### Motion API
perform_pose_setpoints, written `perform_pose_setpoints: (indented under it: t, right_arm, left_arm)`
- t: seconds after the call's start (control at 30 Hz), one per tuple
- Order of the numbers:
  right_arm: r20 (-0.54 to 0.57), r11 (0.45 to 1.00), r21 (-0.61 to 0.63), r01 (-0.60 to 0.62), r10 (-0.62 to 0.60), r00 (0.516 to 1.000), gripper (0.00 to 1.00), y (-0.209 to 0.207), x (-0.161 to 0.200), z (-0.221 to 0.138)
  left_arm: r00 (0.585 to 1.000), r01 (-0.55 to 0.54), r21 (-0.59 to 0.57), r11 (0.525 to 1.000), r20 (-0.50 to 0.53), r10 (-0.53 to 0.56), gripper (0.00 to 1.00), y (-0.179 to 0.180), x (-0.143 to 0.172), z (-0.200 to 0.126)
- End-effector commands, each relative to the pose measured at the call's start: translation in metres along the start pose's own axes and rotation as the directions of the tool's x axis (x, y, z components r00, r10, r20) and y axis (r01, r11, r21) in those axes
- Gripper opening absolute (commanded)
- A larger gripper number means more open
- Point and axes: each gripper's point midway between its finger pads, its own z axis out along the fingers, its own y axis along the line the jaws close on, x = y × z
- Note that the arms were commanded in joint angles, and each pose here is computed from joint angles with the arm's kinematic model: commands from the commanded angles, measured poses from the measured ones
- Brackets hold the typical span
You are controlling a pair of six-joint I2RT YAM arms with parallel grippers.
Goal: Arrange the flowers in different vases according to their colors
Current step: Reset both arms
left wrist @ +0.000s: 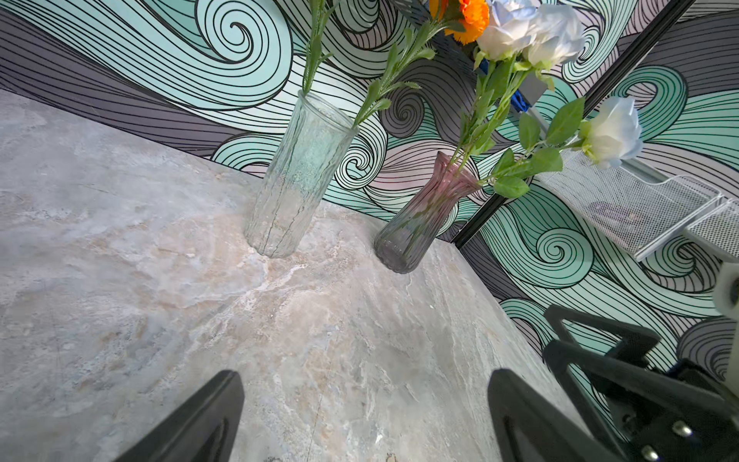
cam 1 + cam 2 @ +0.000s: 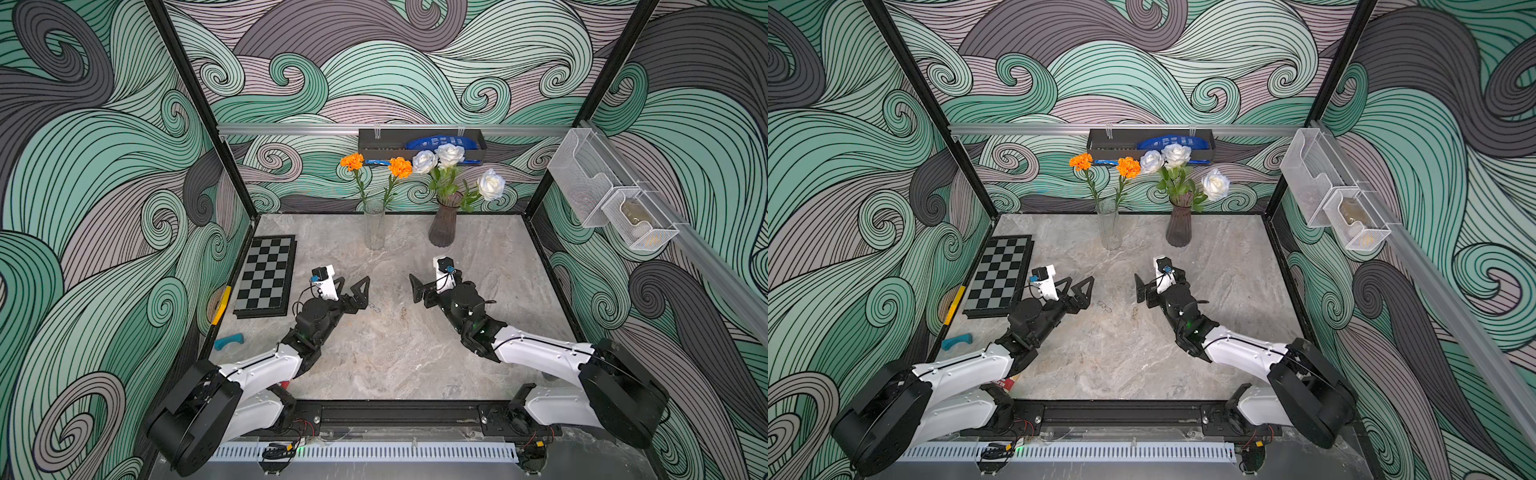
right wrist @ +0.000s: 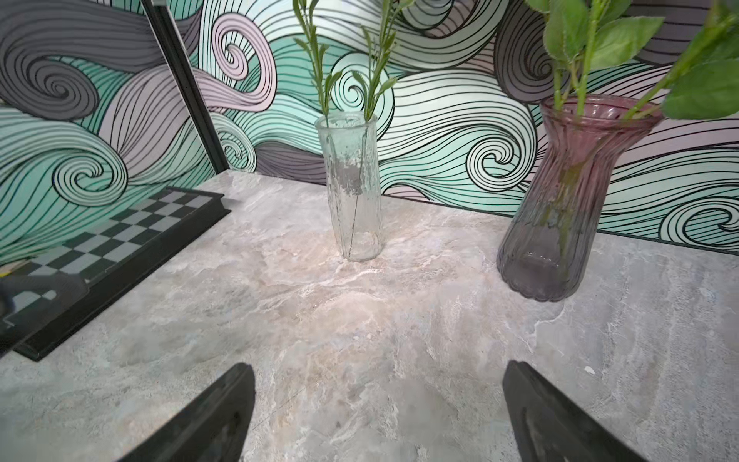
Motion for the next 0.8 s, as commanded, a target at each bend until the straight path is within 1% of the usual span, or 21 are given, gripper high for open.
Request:
perform_pose_setpoints:
  t: [0.0,0.13,0.23,0.37,0.4,0.43,0.47,0.57,0.6,0.63,0.67,0.77]
  right_arm:
    - [0.050,0.998,0.049,-0.051,0.048,0.998,1.00,-0.008,-0.017,-0.004]
    - [0.041,0.994,0.102,-0.036,0.032,0.999,1.00,-0.016,-0.014,-0.001]
    - [0.041,0.992,0.125,-0.031,0.026,0.999,1.00,-0.020,-0.014,-0.001]
    - [0.055,0.986,0.162,-0.033,0.025,0.998,1.00,-0.027,-0.015,-0.004]
    - [0.061,0.985,0.172,-0.032,0.021,0.998,1.00,-0.029,-0.014,-0.004]
    - [0.066,0.983,0.183,-0.025,0.013,0.998,1.00,-0.031,-0.013,-0.005]
    - [0.068,0.981,0.195,-0.005,-0.008,0.998,1.00,-0.034,-0.011,-0.005]
    - [0.063,0.968,0.228,0.104,-0.121,0.991,1.00,-0.039,-0.006,-0.005]
    - [0.058,0.958,0.258,0.127,-0.147,0.987,1.00,-0.043,-0.005,-0.006]
    - [0.050,0.938,0.316,0.144,-0.168,0.984,1.00,-0.053,-0.004,-0.007]
    - [0.044,0.908,0.390,0.155,-0.187,0.981,1.00,-0.066,-0.005,-0.009]
    - [-0.012,0.813,0.521,0.260,-0.298,0.954,1.00,-0.097,-0.005,-0.012]
  left_arm:
    - [0.999,0.038,0.025,0.999,0.007,-0.038,0.98,-0.005,0.000,0.003]
    - [0.996,0.087,-0.003,0.996,0.001,-0.087,0.99,0.005,0.010,0.005]
    - [0.998,0.062,0.030,0.998,0.024,-0.063,0.99,0.001,0.007,0.004]
    - [0.999,0.046,0.014,0.999,-0.002,-0.046,0.99,-0.001,0.005,0.006]
    - [0.998,0.057,-0.002,0.998,-0.025,-0.057,0.99,0.000,0.008,0.006]
    - [0.994,0.091,-0.055,0.994,-0.053,-0.094,0.99,0.007,0.013,0.007]
    - [0.993,0.095,-0.092,0.991,-0.067,-0.101,0.98,0.011,0.018,0.006]
    - [0.994,0.052,-0.152,0.987,-0.089,-0.066,0.99,0.020,0.036,0.000]
    - [0.993,0.058,-0.154,0.986,-0.090,-0.073,0.99,0.021,0.039,0.000]
    - [0.994,0.064,-0.147,0.987,-0.082,-0.076,0.99,0.021,0.039,0.000]
    - [0.994,0.071,-0.133,0.989,-0.069,-0.080,0.99,0.018,0.035,0.001]
    - [0.994,0.058,-0.116,0.992,-0.087,-0.068,0.99,0.006,0.029,0.003]
